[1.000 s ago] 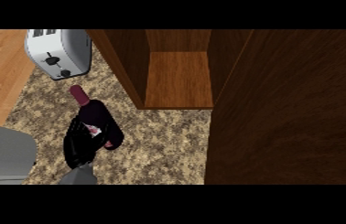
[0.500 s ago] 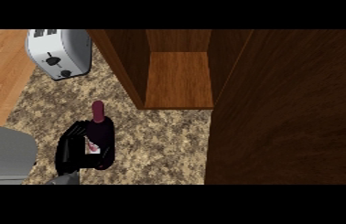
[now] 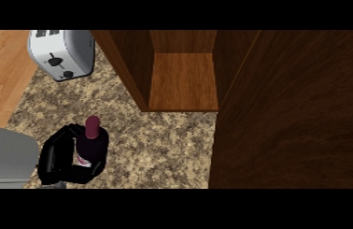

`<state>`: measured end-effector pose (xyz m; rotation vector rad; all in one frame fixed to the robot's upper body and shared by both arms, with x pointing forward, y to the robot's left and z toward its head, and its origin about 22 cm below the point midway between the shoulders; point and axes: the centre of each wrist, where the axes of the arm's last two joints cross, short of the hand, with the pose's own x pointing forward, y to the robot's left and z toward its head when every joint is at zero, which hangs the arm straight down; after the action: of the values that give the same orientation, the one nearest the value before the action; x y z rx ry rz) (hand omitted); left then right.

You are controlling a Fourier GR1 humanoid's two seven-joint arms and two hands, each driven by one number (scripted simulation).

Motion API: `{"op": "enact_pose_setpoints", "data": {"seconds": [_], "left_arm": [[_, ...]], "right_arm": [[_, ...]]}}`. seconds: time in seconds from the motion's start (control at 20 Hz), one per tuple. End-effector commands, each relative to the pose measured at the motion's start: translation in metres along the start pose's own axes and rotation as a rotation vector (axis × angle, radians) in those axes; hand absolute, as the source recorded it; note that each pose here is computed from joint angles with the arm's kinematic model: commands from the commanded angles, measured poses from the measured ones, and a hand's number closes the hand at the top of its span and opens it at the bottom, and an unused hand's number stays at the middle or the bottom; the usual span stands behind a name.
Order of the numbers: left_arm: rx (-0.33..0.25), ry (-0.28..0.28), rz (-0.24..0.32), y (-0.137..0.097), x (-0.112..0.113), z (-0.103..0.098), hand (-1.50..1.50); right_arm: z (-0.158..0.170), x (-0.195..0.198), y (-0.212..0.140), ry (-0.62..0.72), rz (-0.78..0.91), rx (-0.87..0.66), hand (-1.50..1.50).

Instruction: Pick up the wine, place it into the cabinet and close the cabinet

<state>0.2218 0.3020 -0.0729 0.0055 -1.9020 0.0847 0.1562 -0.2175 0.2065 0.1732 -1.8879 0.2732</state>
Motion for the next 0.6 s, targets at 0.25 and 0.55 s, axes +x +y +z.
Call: {"op": "enact_pose_setpoints", "data": {"seconds": [0.25,0.55], "left_arm": [[-0.095,-0.045,0.126,-0.035,0.072,-0.027,1.5],[-0.121,-0.028,0.13,-0.076,0.106,-0.023,1.5]], "right_arm": [[0.019,0.016,0.012,-0.058,-0.048,0.026,-1.5],[0.031,0.024,0.0,-0.051,-0.031,0.04,-1.5]]}}
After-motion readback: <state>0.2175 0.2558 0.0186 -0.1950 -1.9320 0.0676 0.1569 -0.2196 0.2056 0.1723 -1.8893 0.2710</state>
